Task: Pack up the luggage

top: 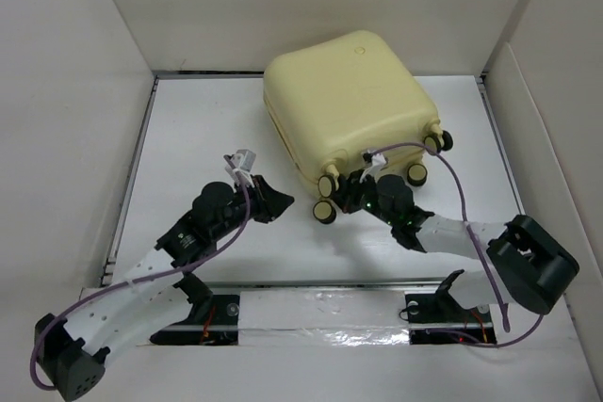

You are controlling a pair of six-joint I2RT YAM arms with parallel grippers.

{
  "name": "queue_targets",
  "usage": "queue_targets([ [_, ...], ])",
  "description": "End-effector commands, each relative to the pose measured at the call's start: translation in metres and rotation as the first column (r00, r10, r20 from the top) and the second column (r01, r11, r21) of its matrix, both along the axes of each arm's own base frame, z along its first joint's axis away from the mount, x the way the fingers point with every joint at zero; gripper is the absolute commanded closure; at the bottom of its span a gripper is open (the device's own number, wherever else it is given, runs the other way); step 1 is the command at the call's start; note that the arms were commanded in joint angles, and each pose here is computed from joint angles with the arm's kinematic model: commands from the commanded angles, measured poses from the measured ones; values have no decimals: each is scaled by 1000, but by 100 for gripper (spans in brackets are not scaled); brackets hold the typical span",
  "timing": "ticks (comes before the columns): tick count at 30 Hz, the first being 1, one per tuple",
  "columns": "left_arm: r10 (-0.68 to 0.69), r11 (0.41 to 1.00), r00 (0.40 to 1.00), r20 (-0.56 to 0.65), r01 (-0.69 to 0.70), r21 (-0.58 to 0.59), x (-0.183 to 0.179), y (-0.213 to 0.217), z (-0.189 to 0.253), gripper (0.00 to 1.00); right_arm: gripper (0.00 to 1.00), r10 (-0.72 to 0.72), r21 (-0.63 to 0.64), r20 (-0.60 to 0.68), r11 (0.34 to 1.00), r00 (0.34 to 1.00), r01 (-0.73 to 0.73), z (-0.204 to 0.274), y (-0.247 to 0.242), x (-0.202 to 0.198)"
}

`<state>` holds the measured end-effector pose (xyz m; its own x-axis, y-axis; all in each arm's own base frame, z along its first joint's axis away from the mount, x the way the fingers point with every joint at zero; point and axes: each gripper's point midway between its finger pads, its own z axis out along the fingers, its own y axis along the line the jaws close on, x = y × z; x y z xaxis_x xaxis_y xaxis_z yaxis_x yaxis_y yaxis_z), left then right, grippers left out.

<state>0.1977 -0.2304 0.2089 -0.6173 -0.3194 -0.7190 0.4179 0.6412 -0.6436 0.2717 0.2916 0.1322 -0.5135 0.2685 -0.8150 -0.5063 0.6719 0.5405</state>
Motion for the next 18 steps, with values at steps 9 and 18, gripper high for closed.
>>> queue_targets([
  [9,-209,971,975,81,217,-105,25,-92,34,91,100,-136,100,203,988,970,118,75,-69,47],
  [18,-312,940,948,70,318,-125,41,-150,31,91,100,-136,93,122,988,983,125,43,-53,27],
])
